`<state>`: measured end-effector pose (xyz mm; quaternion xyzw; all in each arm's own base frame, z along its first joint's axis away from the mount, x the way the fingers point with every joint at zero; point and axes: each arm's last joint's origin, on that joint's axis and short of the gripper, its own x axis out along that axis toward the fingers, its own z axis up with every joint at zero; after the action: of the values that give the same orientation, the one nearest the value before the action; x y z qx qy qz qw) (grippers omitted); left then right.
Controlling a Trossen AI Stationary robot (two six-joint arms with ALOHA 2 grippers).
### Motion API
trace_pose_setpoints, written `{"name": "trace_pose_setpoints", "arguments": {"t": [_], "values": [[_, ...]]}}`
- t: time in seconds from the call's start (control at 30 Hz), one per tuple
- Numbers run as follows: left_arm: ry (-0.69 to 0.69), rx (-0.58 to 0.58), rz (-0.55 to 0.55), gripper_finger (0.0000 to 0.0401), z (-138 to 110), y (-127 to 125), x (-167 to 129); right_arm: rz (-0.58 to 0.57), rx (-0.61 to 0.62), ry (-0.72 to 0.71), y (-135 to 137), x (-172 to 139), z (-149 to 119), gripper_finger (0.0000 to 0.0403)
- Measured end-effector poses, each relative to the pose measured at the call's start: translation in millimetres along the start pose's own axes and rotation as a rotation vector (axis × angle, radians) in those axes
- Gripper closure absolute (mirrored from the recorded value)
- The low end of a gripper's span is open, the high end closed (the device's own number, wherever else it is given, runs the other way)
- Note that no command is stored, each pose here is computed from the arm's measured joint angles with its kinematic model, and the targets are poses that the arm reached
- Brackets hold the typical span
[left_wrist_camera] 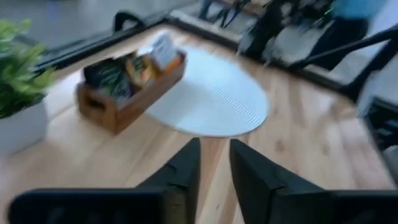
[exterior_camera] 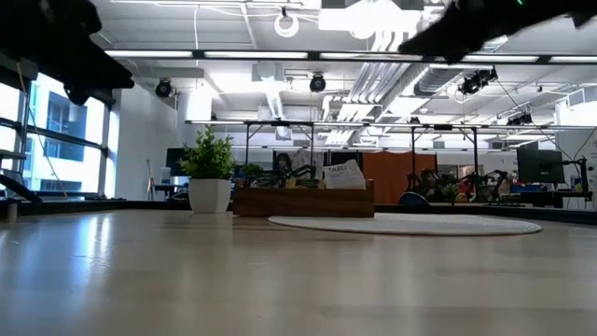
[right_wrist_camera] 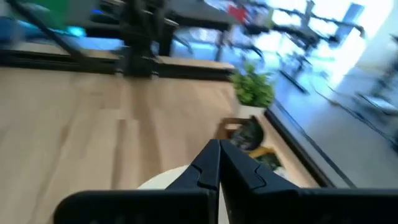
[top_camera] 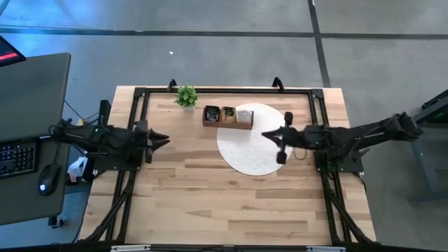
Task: Pick & Place Tea
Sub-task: Return to Home Position
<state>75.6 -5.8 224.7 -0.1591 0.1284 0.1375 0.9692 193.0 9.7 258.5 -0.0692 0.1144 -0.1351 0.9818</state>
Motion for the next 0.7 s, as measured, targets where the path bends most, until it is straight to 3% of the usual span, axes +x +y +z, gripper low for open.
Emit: {"name": "trace_pose_setpoints", "arguments": {"t": [0.2,0.4,0.6,0.7], "values": [[-0.111,0.050,-0.057,0.0394,-27,7,10,0.056,0.019,-0.105,-11,-22,-44,0.0401],[-0.096,0.140,-0.034,0.0395,-46,8,26,0.026,0.091,-0.157,-21,-39,-77,0.0401],[-0.216,0.152,-0.076,0.0397,-43,4,30,0.044,0.135,-0.313,-24,-50,-96,0.0402],[-0.213,0.189,-0.096,0.0400,-43,3,30,0.053,0.153,-0.299,-25,-53,-100,0.0401]]}}
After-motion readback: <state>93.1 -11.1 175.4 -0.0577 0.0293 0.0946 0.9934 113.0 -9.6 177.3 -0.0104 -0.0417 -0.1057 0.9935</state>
